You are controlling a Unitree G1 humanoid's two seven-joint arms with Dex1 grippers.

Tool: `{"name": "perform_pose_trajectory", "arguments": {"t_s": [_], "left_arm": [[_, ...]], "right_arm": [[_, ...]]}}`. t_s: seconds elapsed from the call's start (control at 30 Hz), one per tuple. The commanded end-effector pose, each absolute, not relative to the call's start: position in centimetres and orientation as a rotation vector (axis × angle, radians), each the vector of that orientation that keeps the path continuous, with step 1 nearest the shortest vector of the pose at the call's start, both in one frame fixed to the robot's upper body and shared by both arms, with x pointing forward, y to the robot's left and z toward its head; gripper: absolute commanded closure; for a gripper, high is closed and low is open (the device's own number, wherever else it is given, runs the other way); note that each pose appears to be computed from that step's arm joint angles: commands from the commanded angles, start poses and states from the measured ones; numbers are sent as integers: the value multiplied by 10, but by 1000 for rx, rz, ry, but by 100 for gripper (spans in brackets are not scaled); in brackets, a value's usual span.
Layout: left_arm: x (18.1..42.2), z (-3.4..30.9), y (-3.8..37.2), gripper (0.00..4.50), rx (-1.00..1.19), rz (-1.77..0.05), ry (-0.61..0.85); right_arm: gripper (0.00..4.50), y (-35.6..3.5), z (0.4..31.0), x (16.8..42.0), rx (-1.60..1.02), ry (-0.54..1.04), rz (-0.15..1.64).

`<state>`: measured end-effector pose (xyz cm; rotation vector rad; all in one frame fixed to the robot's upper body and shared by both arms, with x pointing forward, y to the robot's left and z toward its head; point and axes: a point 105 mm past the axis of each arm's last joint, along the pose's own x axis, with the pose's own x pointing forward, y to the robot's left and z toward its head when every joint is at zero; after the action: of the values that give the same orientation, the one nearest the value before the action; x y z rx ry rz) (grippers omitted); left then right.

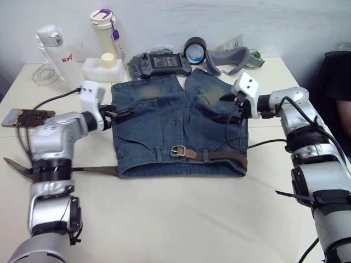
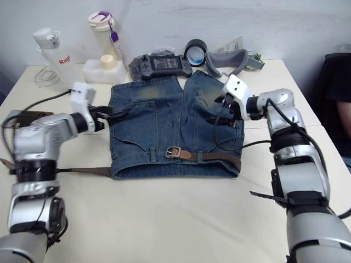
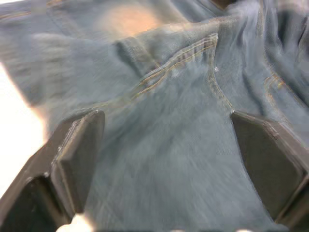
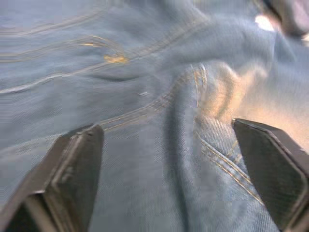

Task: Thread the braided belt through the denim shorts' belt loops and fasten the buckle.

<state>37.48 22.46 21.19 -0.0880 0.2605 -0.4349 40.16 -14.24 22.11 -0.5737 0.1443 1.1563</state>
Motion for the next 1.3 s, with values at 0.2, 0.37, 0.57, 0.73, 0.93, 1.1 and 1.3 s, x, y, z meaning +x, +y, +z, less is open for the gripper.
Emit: {"name": "perform_pose_trajectory", "arguments": {"t_s": [0.2,0.37,0.57,0.73,0.93,1.1,1.3], "left_arm": [[273,215,295,8,-289,-231,305],[232,199,306,8,-463,-226,229],[186,166,321,8,-694,26,180],[174,166,350,8,-913,374,110],[186,172,382,8,-893,641,80],[221,175,380,8,-884,653,109],[252,155,388,8,-838,750,236]], "right_arm": [[0,-99,237,327,-525,209,1607],[0,-77,227,319,-572,246,1708],[0,-56,225,327,-608,184,1761],[0,-48,225,340,-614,162,1716],[0,-46,234,348,-619,101,1664],[0,-47,248,336,-591,34,1703],[0,-44,272,312,-608,-172,1764]]}}
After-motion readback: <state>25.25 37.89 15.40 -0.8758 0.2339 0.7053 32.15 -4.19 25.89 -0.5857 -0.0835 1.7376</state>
